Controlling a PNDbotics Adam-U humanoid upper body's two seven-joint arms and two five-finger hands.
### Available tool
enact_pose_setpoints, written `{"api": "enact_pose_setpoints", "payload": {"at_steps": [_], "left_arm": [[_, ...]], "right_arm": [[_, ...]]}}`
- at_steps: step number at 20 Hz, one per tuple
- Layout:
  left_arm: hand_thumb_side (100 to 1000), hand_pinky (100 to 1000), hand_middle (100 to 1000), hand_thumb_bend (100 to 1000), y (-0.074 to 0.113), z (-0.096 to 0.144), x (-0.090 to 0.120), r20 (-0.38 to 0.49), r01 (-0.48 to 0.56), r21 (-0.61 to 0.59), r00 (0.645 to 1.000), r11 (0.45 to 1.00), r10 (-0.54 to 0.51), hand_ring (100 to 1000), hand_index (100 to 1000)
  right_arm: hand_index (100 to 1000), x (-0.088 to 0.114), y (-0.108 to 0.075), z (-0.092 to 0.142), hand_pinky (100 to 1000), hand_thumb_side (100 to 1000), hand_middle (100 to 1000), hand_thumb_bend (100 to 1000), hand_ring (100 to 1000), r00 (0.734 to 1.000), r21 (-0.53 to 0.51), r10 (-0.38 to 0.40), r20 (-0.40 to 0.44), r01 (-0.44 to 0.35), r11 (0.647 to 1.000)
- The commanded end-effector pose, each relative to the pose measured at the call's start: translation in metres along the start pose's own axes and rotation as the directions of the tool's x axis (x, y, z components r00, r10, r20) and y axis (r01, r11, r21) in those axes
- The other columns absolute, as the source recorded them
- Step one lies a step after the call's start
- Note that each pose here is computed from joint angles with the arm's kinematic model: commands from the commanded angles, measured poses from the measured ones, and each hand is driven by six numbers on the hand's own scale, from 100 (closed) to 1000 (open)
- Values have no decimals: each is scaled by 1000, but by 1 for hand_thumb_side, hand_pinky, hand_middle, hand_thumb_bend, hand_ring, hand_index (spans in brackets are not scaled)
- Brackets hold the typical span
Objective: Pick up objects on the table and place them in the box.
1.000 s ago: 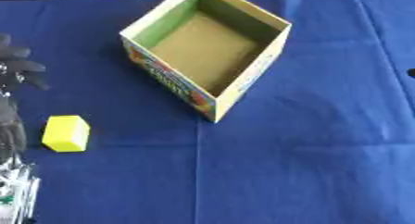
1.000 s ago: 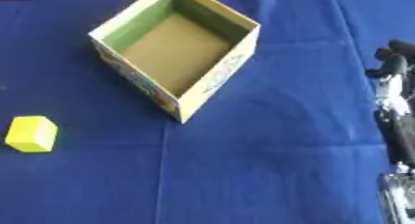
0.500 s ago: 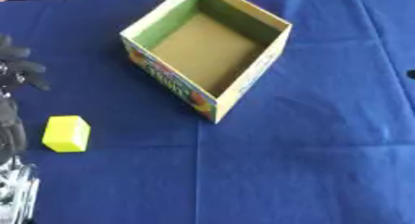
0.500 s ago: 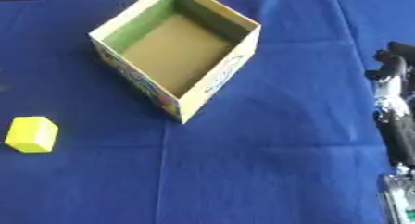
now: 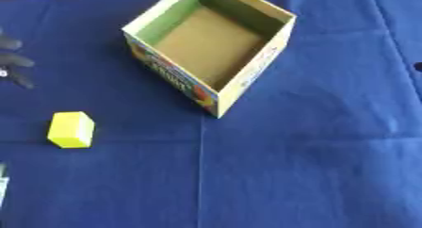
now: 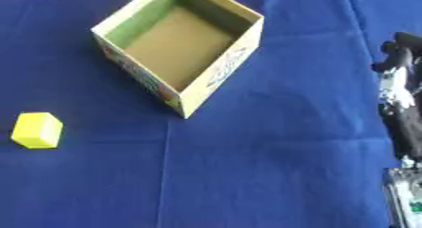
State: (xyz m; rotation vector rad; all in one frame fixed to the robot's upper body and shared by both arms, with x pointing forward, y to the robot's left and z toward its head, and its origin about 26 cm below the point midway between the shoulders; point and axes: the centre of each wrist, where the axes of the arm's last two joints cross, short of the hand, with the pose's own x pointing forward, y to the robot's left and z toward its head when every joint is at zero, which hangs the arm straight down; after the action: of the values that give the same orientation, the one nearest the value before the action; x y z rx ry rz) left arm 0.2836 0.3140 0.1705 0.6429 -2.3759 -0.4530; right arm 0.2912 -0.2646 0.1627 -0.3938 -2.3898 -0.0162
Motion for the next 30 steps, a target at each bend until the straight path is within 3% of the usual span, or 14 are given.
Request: {"api": "enact_pose_setpoints", "payload": {"at_steps": [1, 6, 12, 15, 18, 22, 23, 27, 30], "left_arm": [[927, 447, 709, 100, 13, -8, 6, 37, 113, -122, 993, 986, -109, 642, 891], [918, 522, 763, 100, 24, -11, 7, 45, 253, -298, 967, 920, -251, 727, 952], [857, 614, 819, 103, 33, -12, 8, 55, 388, -497, 907, 776, -418, 815, 998], [871, 644, 841, 218, 38, -15, 9, 75, 448, -577, 862, 683, -502, 846, 1000], [925, 678, 866, 425, 46, -21, 9, 120, 509, -636, 808, 581, -576, 874, 1000], [929, 684, 869, 464, 62, -34, 12, 202, 588, -680, 724, 438, -660, 879, 1000], [958, 713, 903, 563, 67, -37, 14, 215, 597, -687, 711, 414, -670, 901, 1000], [960, 739, 933, 729, 83, -49, 16, 240, 603, -732, 663, 316, -709, 924, 1000], [966, 755, 945, 802, 89, -54, 14, 257, 604, -758, 624, 247, -738, 936, 1000]], "right_arm": [[755, 4, -5, -4, 640, 532, 608, 100, 780, 1000, 8, 21, 22, -21, 1000], [754, 4, -6, -3, 640, 533, 608, 100, 780, 1000, 11, 24, 19, -24, 1000], [755, 4, -6, -3, 641, 533, 608, 100, 780, 1000, 16, 26, 17, -26, 1000], [754, 4, -6, -2, 641, 533, 608, 100, 781, 1000, 19, 26, 16, -27, 999], [754, 4, -6, -2, 641, 533, 608, 100, 781, 1000, 21, 26, 15, -26, 999], [754, 4, -5, -2, 641, 532, 608, 100, 781, 1000, 20, 21, 13, -22, 1000], [754, 4, -5, -2, 640, 532, 607, 100, 781, 1000, 20, 20, 13, -20, 1000], [752, 3, -4, -1, 640, 531, 606, 100, 781, 1000, 23, 19, 7, -19, 1000], [752, 3, -3, 0, 640, 531, 606, 100, 781, 1000, 30, 18, 7, -18, 999]]}}
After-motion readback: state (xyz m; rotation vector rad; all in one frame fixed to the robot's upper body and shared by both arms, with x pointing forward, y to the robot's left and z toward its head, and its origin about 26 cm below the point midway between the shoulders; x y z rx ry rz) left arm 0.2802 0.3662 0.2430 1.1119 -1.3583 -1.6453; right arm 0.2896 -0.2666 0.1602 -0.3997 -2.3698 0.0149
